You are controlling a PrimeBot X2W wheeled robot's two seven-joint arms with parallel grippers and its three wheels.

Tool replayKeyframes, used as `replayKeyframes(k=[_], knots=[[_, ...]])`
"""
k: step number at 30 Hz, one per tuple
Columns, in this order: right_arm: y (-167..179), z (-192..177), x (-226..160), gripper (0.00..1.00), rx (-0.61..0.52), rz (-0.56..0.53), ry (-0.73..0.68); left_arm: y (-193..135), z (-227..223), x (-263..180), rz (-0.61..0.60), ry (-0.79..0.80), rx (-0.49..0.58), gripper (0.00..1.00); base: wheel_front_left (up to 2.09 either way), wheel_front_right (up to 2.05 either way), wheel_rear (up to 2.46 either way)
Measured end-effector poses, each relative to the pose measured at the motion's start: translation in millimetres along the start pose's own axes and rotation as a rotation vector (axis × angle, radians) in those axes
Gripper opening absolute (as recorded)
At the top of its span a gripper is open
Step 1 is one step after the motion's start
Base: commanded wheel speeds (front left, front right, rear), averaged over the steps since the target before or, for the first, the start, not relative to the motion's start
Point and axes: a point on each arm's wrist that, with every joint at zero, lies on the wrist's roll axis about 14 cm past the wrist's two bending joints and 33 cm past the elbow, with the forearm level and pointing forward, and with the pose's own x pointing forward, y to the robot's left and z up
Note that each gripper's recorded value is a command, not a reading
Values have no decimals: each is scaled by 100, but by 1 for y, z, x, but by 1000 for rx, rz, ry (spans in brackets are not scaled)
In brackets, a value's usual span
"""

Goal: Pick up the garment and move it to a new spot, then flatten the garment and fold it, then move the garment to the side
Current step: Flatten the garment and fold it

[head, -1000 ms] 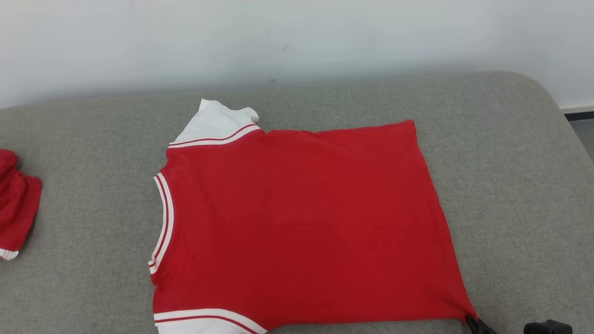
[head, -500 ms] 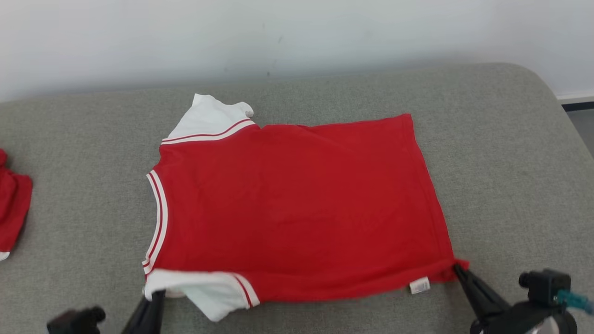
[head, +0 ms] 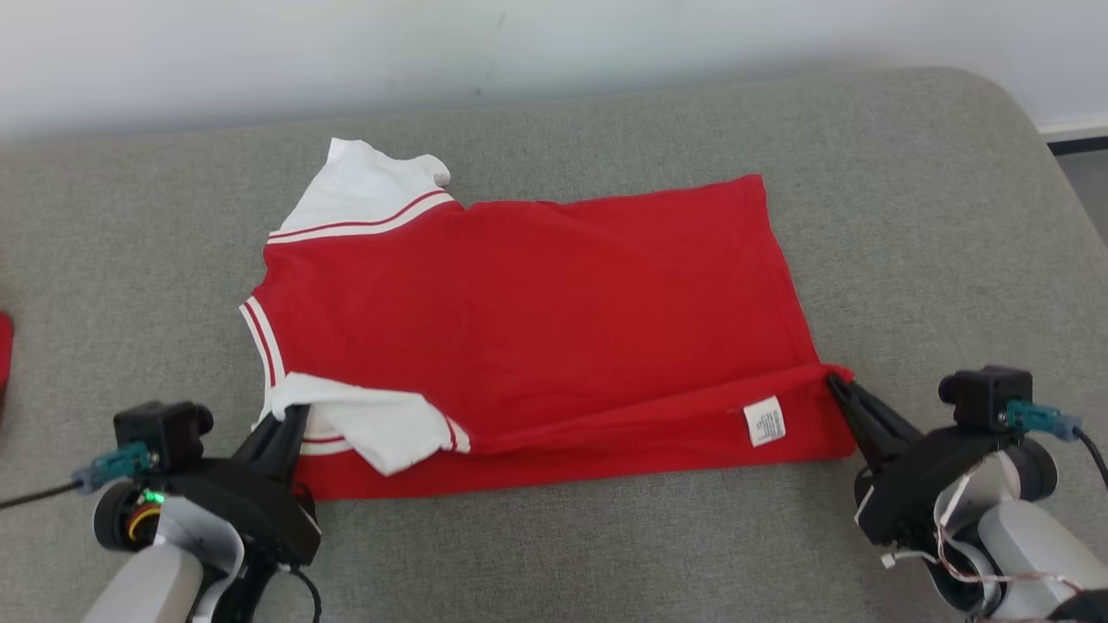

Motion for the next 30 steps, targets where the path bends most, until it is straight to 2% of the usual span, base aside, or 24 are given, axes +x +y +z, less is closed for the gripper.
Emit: replayKeyframes(k=[5, 13, 14, 15, 16, 17, 23, 30], knots=[[-5, 3, 20, 0, -19, -12, 17, 11, -4, 19, 13, 47, 61, 0, 0, 0, 0], [-1, 4, 44, 0, -45, -2, 20, 18, -12, 35, 30, 74, 92, 0, 0, 0, 0], [-1, 4, 45, 41, -53, 1, 19, 20, -12, 35, 35, 72, 111, 0, 0, 0, 0], [-2, 3, 46, 100, -56, -5, 14, 21, -9, 37, 37, 54, 141, 27, 0, 0, 0], [-3, 3, 47, 100, -60, -8, 6, 21, -6, 37, 37, 37, 149, 95, 0, 0, 0], [-4, 6, 47, 100, -68, -10, -9, 21, -4, 37, 40, 18, 148, 100, 0, 0, 0], [-10, 17, 39, 100, -116, -23, -85, 29, 10, 27, 73, -70, 136, 100, 0, 0, 0], [-19, -19, 22, 100, -104, -50, -21, 34, -26, -1, 107, -28, 80, 100, 0, 0, 0]])
